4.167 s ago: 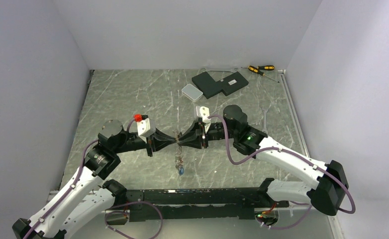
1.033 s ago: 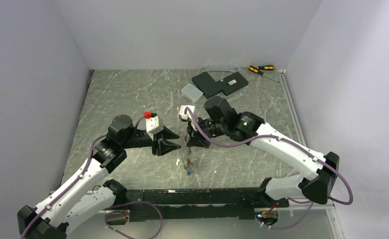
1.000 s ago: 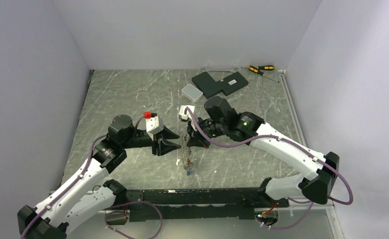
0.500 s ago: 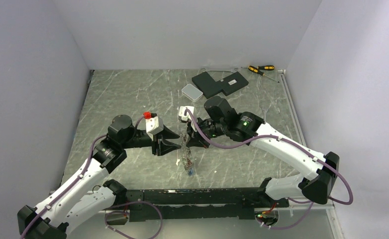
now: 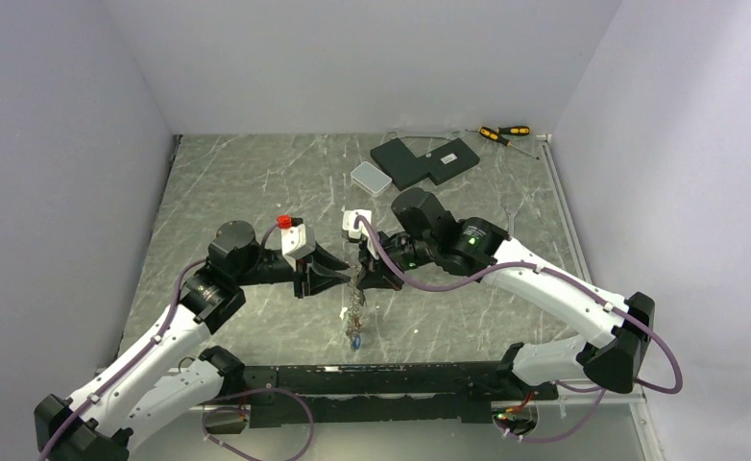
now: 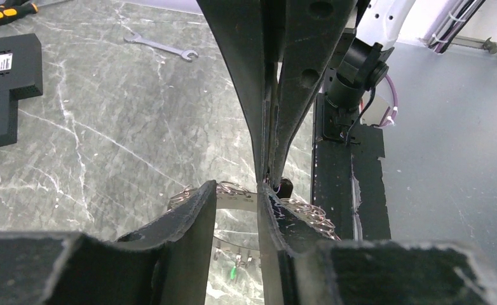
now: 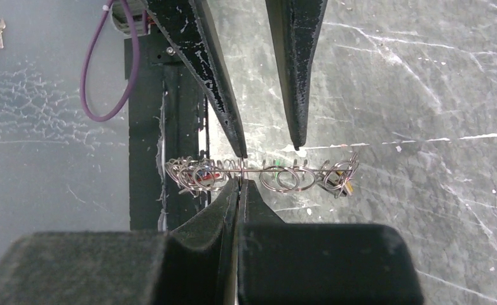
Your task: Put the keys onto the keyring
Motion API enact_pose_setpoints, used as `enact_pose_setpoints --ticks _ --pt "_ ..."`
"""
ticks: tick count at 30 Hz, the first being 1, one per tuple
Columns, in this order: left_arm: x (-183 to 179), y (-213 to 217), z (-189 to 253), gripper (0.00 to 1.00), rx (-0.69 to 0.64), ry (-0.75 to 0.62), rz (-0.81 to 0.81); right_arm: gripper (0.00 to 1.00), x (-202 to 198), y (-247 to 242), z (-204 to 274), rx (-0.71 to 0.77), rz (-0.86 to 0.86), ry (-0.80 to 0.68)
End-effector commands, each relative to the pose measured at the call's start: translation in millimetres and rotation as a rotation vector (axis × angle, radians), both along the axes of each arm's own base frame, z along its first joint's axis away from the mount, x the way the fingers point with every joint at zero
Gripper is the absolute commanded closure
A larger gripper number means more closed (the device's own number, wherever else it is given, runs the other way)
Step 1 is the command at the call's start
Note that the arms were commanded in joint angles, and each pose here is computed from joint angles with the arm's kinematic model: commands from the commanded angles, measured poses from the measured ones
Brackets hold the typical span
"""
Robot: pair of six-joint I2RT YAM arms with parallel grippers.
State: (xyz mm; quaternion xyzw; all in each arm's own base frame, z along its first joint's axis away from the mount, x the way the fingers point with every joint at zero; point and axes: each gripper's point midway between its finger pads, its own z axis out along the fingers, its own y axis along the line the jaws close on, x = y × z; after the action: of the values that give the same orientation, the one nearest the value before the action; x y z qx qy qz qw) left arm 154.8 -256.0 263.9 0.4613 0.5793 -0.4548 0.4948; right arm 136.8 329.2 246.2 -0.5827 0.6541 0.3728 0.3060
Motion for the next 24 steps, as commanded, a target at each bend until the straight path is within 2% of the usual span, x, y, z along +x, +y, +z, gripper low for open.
enact_pose_setpoints --ticks 1,7,19,24 --pt "-2 -4 17 0.67 -0.035 -0.042 -0.03 1.0 -2 13 39 0.115 0.049 -0.074" --pt "-4 -5 15 0.71 -0.029 -0.029 -0.047 1.0 -1 14 38 0.116 0.045 -0.082" --pt "-8 0 23 0.5 -0.037 -0.057 -0.031 1.0 5 10 33 0.078 0.022 -0.096" --pt "-21 0 27 0.4 -0.044 -0.059 -0.1 1.0 6 9 35 0.085 0.008 -0.104"
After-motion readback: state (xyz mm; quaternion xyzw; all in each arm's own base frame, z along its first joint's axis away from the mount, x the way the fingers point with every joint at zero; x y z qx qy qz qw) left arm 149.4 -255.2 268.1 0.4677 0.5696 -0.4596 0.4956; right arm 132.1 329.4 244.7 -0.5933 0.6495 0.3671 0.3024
